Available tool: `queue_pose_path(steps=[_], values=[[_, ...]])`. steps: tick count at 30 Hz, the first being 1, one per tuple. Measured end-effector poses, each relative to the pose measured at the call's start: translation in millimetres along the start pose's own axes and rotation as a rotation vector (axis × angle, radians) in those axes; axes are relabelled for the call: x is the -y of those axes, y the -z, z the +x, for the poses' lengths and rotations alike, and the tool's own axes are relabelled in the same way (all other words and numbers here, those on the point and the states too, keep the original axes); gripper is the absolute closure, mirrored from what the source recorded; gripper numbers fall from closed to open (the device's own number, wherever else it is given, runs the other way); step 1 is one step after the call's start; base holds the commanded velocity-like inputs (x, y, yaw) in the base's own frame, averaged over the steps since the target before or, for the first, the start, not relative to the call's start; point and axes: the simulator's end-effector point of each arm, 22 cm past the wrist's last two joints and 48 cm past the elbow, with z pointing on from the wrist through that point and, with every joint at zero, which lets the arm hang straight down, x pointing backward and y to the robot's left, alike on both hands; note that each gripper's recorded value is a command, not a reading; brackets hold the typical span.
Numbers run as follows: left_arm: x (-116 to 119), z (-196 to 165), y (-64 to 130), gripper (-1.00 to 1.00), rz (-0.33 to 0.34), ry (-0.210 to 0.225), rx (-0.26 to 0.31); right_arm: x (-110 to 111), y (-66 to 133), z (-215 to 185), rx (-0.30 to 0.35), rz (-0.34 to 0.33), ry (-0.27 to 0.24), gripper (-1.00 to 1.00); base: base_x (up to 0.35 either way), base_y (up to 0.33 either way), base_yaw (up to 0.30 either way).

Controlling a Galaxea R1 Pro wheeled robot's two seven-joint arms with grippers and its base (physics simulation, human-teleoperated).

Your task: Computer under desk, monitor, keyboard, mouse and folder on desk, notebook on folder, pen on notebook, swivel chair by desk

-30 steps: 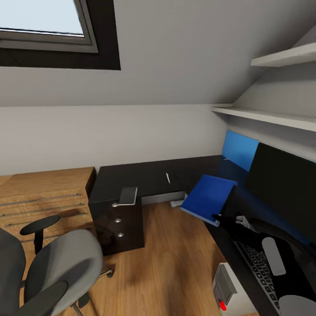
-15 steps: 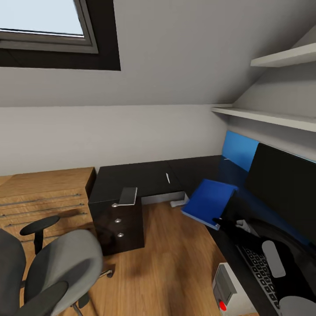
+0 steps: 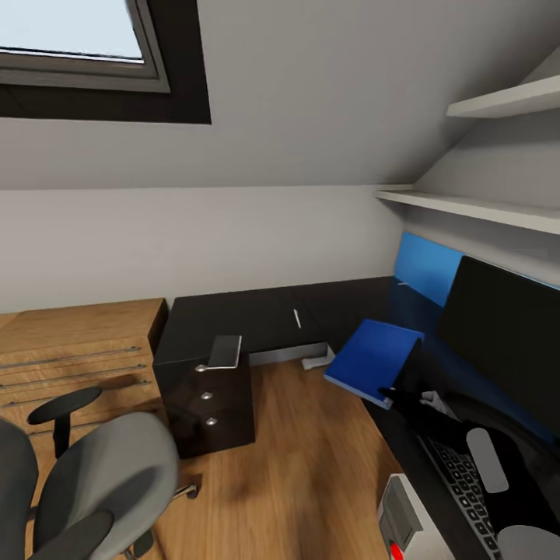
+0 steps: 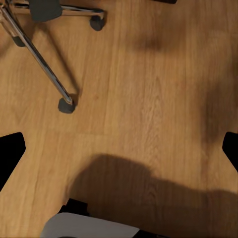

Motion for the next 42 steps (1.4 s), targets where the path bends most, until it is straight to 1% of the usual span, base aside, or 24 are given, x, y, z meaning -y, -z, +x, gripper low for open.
queue_pose_path(steps=[2, 6, 8, 12, 14, 17, 22, 26, 34, 35, 39, 40, 42], values=[[0, 0, 0.0, -1.00, 0.000, 0.000, -0.001, 0, -0.6, -1, 0.008, 0.002, 0.003, 1.00, 0.038, -0.009, 0.000], [0, 0, 0.1, -1.00, 0.000, 0.000, -0.001, 4, -1.0, -11, 0.060, 0.011, 0.022, 1.00, 0.045, -0.003, 0.000], [0, 1, 0.1, -1.00, 0.001, -0.001, -0.001, 13, -3.0, -10, 0.074, 0.026, 0.018, 1.00, 0.086, -0.001, 0.000], [1, 1, 0.1, -1.00, 0.002, 0.000, -0.002, 21, -6.0, -9, 0.091, 0.042, 0.011, 1.00, 0.034, 0.000, 0.000], [1, 1, 0.1, -1.00, 0.002, -0.001, -0.002, 20, -9.9, -8, 0.113, 0.040, 0.012, 1.00, 0.010, 0.000, 0.000], [1, 1, 0.1, -1.00, 0.002, 0.000, -0.002, 15, -15.3, -5, 0.127, 0.031, 0.009, 1.00, 0.004, 0.000, 0.000], [1, 1, 0.1, -1.00, 0.002, 0.000, -0.002, 12, -18.4, -2, 0.131, 0.023, 0.005, 1.00, 0.021, 0.000, 0.000], [1, 1, 0.2, -1.00, 0.002, -0.001, -0.001, 10, -18.4, -2, 0.134, 0.014, 0.003, 1.00, 0.179, 0.000, 0.000], [1, 1, 0.0, -1.00, 0.001, -0.001, -0.002, 10, -18.9, -1, 0.131, 0.012, 0.000, 1.00, 0.070, 0.000, 0.000], [0, 2, 0.7, -1.00, -0.003, 0.007, -0.001, 12, -16.9, -3, 0.132, 0.010, -0.009, 1.00, 0.000, 0.000, 0.000], [3, 5, 1.8, -1.00, 0.000, 0.009, -0.001, 13, -17.9, 5, 0.118, -0.018, -0.063, 1.00, 0.000, 0.000, 0.000], [5, 4, 1.7, -1.00, 0.003, 0.010, 0.001, 14, -19.9, 8, 0.118, -0.014, -0.069, 1.00, 0.000, 0.000, 0.000], [8, 4, 1.7, -1.00, 0.006, 0.010, 0.003, 14, -24.4, 13, 0.110, 0.000, -0.054, 1.00, 0.000, 0.000, 0.000]])
